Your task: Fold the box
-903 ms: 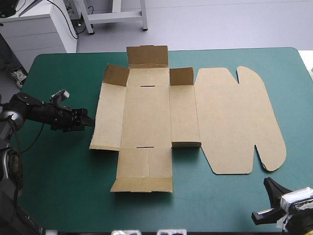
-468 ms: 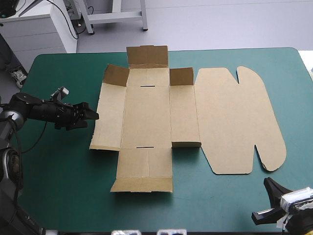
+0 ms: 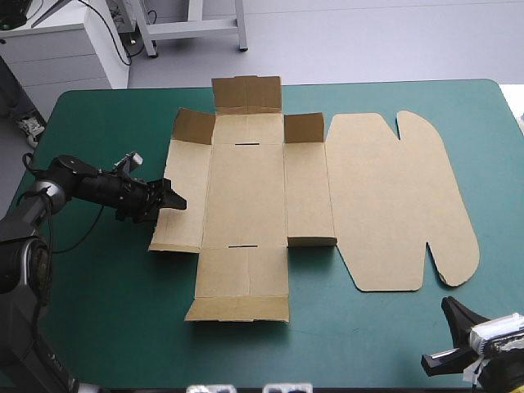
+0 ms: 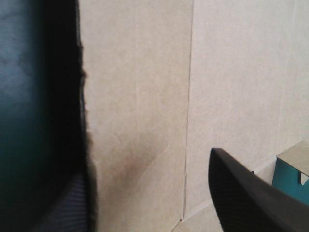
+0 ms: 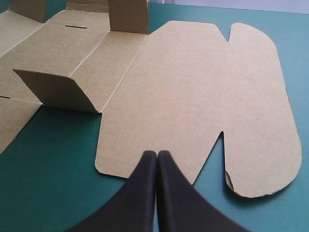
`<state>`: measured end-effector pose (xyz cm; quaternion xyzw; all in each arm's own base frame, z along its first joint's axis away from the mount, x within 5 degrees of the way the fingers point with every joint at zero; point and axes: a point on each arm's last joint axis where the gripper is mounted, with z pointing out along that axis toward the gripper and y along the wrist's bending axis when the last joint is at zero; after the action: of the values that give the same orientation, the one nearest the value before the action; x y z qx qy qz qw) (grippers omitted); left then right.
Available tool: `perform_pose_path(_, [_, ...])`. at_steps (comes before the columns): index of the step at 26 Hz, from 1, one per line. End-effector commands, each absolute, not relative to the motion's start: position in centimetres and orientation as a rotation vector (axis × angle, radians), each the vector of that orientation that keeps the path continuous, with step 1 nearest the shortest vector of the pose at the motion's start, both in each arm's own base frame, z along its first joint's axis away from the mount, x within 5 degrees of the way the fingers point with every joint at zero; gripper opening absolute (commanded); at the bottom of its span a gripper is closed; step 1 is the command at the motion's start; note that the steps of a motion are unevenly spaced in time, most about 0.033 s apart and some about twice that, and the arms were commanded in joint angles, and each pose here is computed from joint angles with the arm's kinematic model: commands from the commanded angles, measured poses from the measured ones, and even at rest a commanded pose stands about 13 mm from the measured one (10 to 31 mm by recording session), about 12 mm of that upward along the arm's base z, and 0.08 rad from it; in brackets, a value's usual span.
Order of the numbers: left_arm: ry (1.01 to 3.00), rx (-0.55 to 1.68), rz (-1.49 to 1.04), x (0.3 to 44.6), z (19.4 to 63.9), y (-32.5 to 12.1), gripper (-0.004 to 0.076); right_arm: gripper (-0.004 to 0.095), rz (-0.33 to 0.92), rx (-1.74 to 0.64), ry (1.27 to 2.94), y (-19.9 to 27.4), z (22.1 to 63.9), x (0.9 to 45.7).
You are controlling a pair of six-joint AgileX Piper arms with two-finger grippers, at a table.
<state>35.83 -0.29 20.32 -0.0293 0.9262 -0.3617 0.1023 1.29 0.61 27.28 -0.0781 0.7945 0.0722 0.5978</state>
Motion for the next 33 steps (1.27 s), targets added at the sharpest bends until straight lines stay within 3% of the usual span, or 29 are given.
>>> perform_pose_path(1, [2.671, -0.061, -1.142, 35.8, 22.5, -0.9, 0.0459, -0.0020, 0.168, -0.163, 1.717, 0.5, 28.8, 0.8])
perform_pose_path(5, [2.672, -0.061, -1.162, 35.8, 22.5, -1.0, 0.0454, -0.0020, 0.168, -0.163, 1.717, 0.5, 28.8, 0.8])
perform_pose_path(7, [2.678, -0.051, -1.178, 35.7, 22.5, -1.1, 0.0400, -0.0020, 0.168, -0.163, 1.717, 0.5, 28.8, 0.8])
perform_pose_path(8, [2.683, -0.044, -1.190, 35.6, 22.5, -1.1, 0.0363, -0.0019, 0.168, -0.163, 1.717, 0.5, 28.8, 0.8])
perform_pose_path(13, [2.689, -0.006, -1.214, 35.4, 22.6, -1.2, 0.0018, -0.0020, 0.168, -0.163, 1.717, 0.5, 28.8, 0.8])
perform_pose_path(14, [2.691, -0.003, -1.220, 35.3, 22.6, -1.3, -0.0004, -0.0020, 0.168, -0.163, 1.717, 0.5, 28.8, 0.8])
perform_pose_path(21, [2.674, 0.021, -1.343, 35.0, 23.3, -1.7, -0.0008, -0.0020, 0.168, -0.163, 1.717, 0.5, 28.8, 0.8])
perform_pose_path(25, [2.725, 0.039, -1.272, 35.0, 23.4, -1.4, -0.0008, -0.0020, 0.168, -0.163, 1.717, 0.5, 28.8, 0.8])
perform_pose_path(30, [2.922, 0.210, -0.827, 35.8, 24.8, -1.0, -0.0008, -0.0020, 0.168, -0.163, 1.717, 0.5, 28.8, 0.8])
perform_pose_path(33, [2.890, 0.409, -0.588, 37.0, 27.4, -2.6, -0.0008, -0.0020, 0.168, -0.163, 1.717, 0.5, 28.8, 0.8])
